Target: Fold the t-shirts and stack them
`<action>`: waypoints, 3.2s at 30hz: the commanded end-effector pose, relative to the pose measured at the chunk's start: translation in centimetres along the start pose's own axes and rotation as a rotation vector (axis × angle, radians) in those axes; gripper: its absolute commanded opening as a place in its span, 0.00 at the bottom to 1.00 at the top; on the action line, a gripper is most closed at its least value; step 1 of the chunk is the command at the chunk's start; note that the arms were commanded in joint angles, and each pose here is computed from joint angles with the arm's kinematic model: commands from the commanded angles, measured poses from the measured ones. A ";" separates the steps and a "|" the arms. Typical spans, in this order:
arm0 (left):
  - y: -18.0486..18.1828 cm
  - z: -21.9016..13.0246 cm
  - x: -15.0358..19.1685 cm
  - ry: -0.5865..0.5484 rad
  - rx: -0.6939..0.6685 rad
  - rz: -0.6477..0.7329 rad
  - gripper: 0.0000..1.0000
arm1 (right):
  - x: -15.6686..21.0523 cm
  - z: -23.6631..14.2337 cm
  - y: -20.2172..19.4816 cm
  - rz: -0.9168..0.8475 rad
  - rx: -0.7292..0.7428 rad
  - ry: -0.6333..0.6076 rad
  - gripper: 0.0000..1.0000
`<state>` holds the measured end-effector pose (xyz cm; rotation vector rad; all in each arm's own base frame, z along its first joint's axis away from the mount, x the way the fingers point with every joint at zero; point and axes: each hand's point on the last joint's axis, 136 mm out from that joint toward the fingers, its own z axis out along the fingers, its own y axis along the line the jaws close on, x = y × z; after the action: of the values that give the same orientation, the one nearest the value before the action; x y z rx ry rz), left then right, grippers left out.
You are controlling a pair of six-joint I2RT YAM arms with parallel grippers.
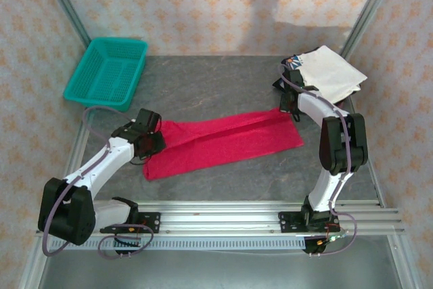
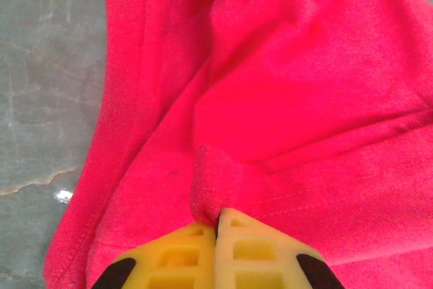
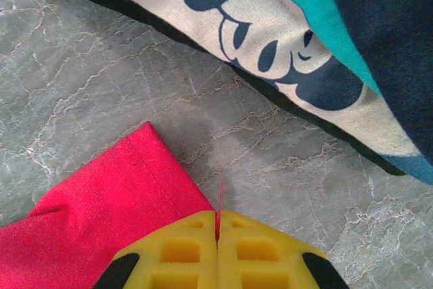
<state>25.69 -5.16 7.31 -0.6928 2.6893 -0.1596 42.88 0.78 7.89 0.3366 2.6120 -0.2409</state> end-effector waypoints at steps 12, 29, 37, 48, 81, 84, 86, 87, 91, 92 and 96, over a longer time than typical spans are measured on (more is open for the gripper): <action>2.0 1.9 2.8 0.027 -0.081 -0.041 0.03 | 2.3 0.8 -2.2 0.021 0.085 0.011 0.14; 0.9 -8.1 -2.2 -0.288 0.070 -0.107 0.79 | 2.2 -5.6 0.7 0.106 -0.216 -0.045 0.67; -5.9 -2.7 -0.9 0.083 0.109 0.151 0.71 | 2.1 -8.8 6.6 0.043 -0.555 -0.038 0.85; -10.2 3.0 -1.9 0.251 0.066 0.373 0.53 | 3.4 -8.9 7.6 0.009 -0.598 0.015 0.86; -11.7 0.6 9.8 0.307 0.065 0.326 0.40 | 3.1 -6.7 7.2 -0.004 -0.512 0.045 0.85; -13.4 -1.6 8.5 0.234 0.120 0.327 0.62 | 3.1 -6.3 7.2 0.001 -0.502 0.054 0.85; -14.1 -3.2 6.8 0.163 0.134 0.324 0.71 | 3.1 -6.0 7.2 0.005 -0.498 0.064 0.85; -13.9 -3.8 5.7 0.121 0.115 0.315 0.74 | 3.2 -5.9 7.3 0.009 -0.497 0.071 0.85; -10.4 -3.9 2.4 0.062 -0.062 0.192 0.75 | 3.3 -5.2 7.1 0.020 -0.466 0.100 0.85; -9.2 -3.3 1.9 0.065 -0.110 0.158 0.74 | 3.4 -4.9 7.0 0.019 -0.444 0.115 0.84; -6.4 -0.4 1.3 0.099 -0.213 0.080 0.68 | 4.6 -3.6 7.1 -0.015 -0.383 0.177 0.82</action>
<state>28.74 -15.09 11.34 -0.5259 2.8038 -0.1359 40.13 9.68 9.10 0.2015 2.6817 0.3954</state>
